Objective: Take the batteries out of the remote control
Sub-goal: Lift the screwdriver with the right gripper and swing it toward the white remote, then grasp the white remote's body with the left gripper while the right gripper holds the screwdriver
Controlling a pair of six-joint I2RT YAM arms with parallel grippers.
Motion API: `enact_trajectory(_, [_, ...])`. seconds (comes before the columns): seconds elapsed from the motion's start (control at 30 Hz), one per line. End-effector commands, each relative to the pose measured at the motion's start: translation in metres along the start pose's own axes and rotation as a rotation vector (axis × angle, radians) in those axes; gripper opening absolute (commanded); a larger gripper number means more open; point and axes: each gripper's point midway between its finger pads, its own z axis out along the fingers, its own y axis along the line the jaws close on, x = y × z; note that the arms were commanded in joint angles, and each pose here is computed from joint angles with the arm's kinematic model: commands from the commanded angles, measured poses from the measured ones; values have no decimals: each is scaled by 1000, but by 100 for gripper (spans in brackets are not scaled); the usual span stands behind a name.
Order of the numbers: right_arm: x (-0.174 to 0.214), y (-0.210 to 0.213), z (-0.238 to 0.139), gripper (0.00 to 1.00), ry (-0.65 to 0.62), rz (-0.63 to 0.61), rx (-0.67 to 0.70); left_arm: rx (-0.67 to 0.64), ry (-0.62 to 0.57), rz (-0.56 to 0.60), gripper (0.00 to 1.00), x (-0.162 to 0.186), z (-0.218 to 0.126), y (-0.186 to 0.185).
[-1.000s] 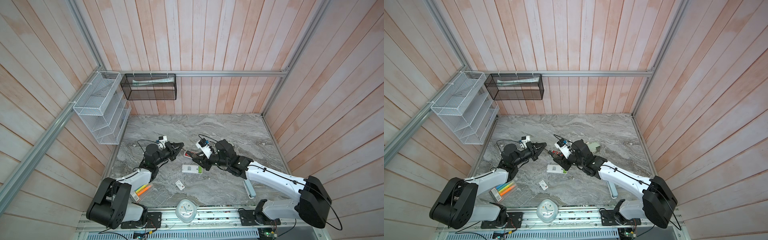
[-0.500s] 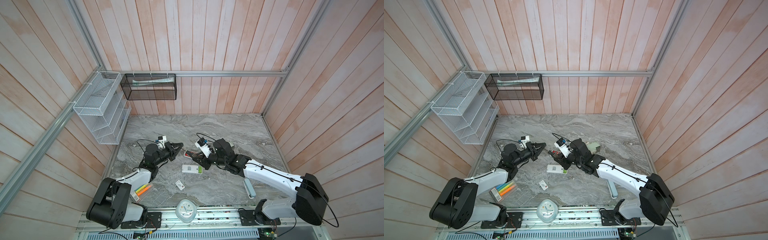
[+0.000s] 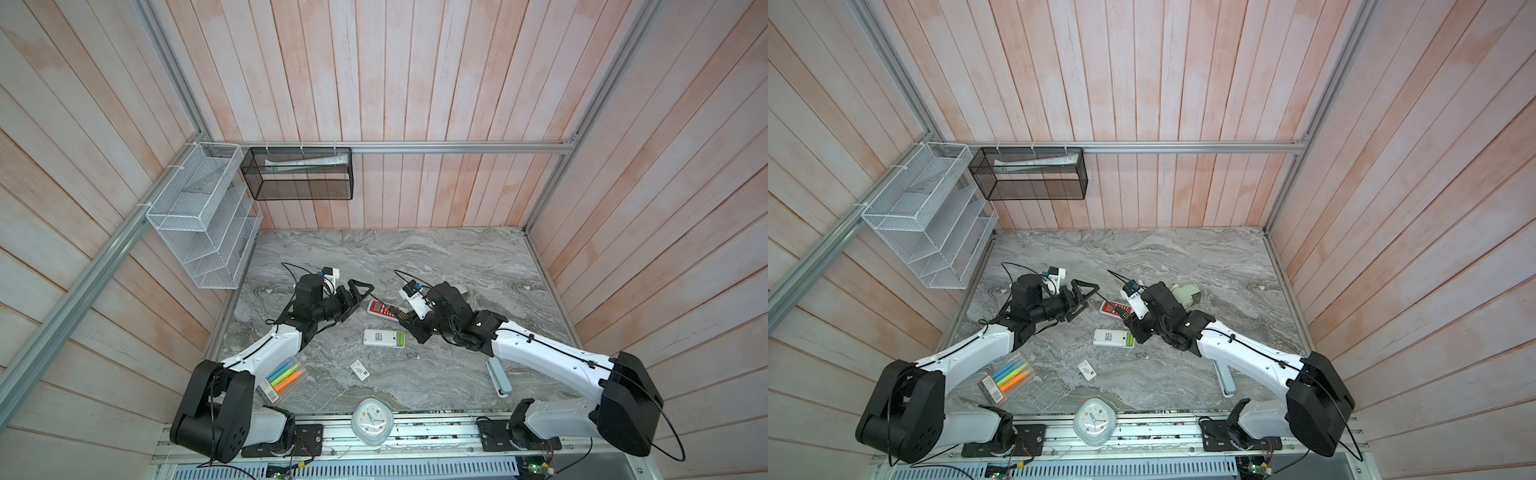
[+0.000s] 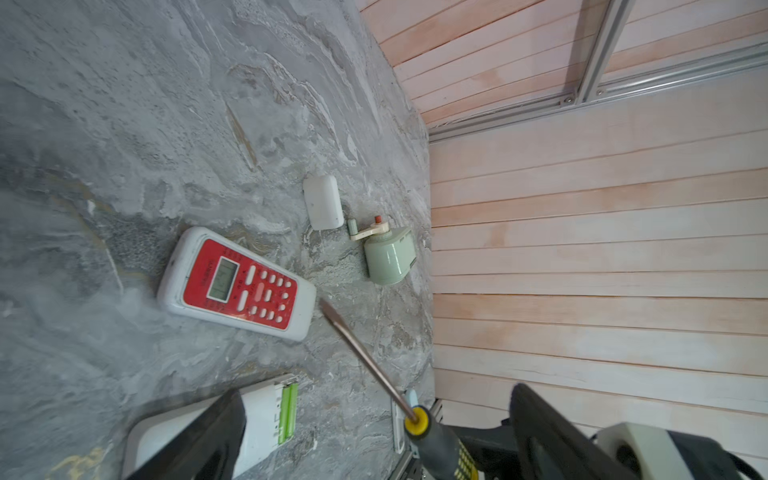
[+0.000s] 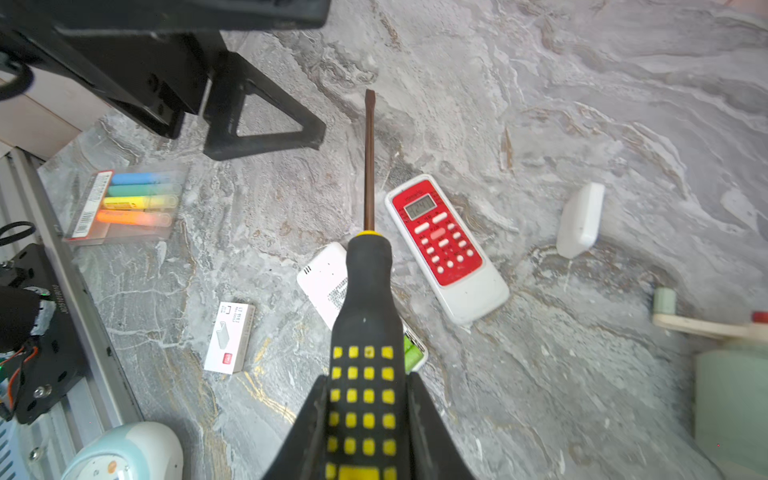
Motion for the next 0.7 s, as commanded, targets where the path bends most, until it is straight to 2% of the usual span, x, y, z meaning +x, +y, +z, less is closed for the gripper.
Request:
enact_trajectory(0.0, [15, -18, -16, 0, 29, 55, 112, -175, 28, 172, 100, 7, -7, 24])
enact_trajectory(0.17, [25, -37, -30, 0, 51, 122, 216, -339, 32, 475, 100, 5, -10, 25])
enact_trajectory(0.3, [32, -47, -36, 0, 75, 164, 248, -457, 92, 660, 100, 6, -7, 33])
enact_trajectory(0.43, [39, -52, -40, 0, 96, 185, 263, -580, 196, 921, 100, 22, 4, 51])
enact_trajectory(0.67, [44, -53, -45, 0, 108, 193, 261, -634, 351, 1153, 100, 40, 15, 74])
